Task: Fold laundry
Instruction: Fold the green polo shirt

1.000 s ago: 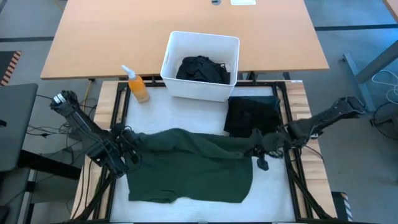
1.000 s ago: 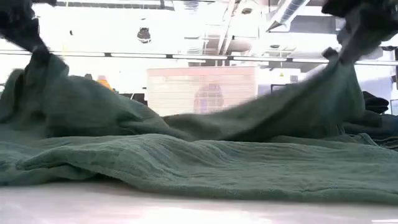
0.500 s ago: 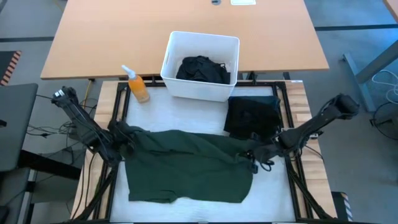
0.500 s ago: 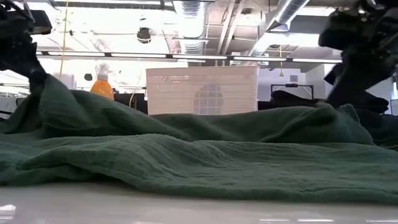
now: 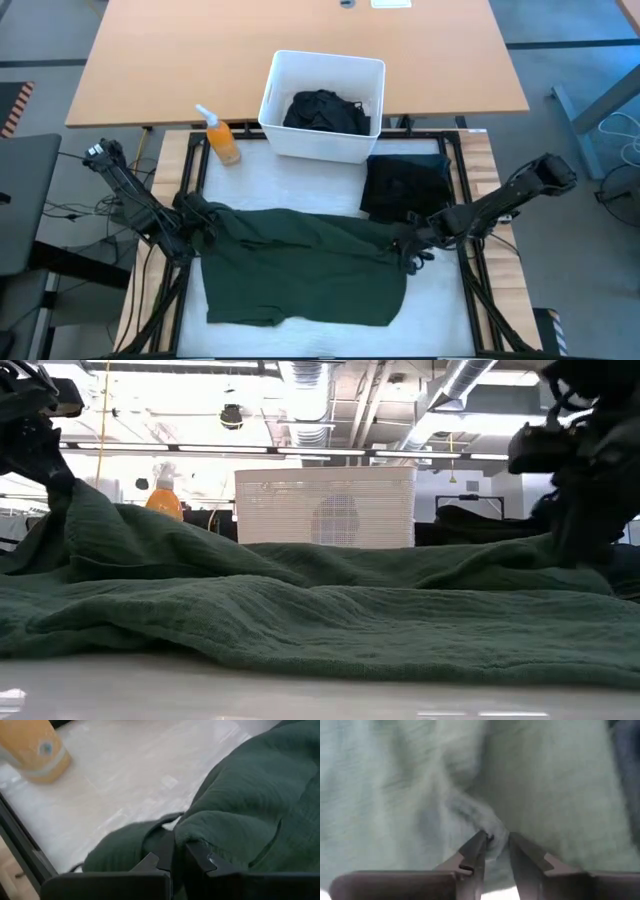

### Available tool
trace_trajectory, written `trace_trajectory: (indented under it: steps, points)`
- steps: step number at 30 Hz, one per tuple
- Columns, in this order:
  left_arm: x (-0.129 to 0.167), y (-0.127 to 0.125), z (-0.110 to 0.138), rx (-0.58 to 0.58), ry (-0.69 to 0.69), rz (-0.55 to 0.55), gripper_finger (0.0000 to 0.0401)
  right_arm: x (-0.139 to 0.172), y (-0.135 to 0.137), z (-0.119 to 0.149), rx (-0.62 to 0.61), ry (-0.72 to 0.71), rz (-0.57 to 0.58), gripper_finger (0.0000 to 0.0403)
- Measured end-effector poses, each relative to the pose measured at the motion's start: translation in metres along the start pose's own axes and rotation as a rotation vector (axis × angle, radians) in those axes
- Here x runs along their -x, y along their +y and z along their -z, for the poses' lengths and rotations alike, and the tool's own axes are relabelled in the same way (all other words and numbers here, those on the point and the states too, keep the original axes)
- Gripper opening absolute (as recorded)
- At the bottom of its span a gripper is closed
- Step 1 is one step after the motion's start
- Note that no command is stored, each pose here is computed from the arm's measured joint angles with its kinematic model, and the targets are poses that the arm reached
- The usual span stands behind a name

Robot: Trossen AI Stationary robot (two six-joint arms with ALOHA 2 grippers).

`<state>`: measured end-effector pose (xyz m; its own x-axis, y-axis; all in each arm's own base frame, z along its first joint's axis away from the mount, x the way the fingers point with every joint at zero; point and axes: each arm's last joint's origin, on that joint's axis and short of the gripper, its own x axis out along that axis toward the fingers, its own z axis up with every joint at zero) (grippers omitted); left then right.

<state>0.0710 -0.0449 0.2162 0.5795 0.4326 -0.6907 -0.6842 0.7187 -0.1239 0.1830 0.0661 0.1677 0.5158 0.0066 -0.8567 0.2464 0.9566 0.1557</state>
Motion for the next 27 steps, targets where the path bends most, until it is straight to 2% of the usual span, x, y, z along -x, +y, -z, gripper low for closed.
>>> trace_trajectory:
  steps: [4, 8, 11, 13, 19, 24, 27]
  points:
    - [0.0, 0.0, 0.001, 0.029, 0.04, -0.004, 0.0011, 0.013, 0.011, 0.0, -0.034, 0.059, -0.147, 0.0134]
    - [0.0, 0.001, 0.001, 0.035, 0.038, -0.006, 0.0011, 0.022, 0.035, -0.002, 0.041, -0.092, -0.253, 0.0141]
    - [0.0, 0.0, 0.001, 0.036, 0.037, -0.005, 0.001, 0.019, 0.056, -0.001, 0.111, -0.214, -0.28, 0.0139]
    - [0.0, 0.0, 0.001, 0.036, 0.037, -0.005, 0.0005, 0.008, 0.069, 0.004, 0.147, -0.234, -0.278, 0.0133]
    - [0.0, 0.0, 0.001, 0.038, 0.033, -0.005, 0.0001, -0.037, 0.101, 0.024, 0.126, -0.195, -0.295, 0.0091]
    - [0.0, -0.001, 0.001, 0.038, 0.035, 0.004, 0.0, -0.055, 0.13, 0.029, 0.102, -0.193, -0.232, 0.0021]
    - [0.0, -0.001, 0.001, 0.03, 0.041, 0.011, 0.0, -0.067, 0.147, 0.033, 0.085, -0.166, -0.23, 0.0015]
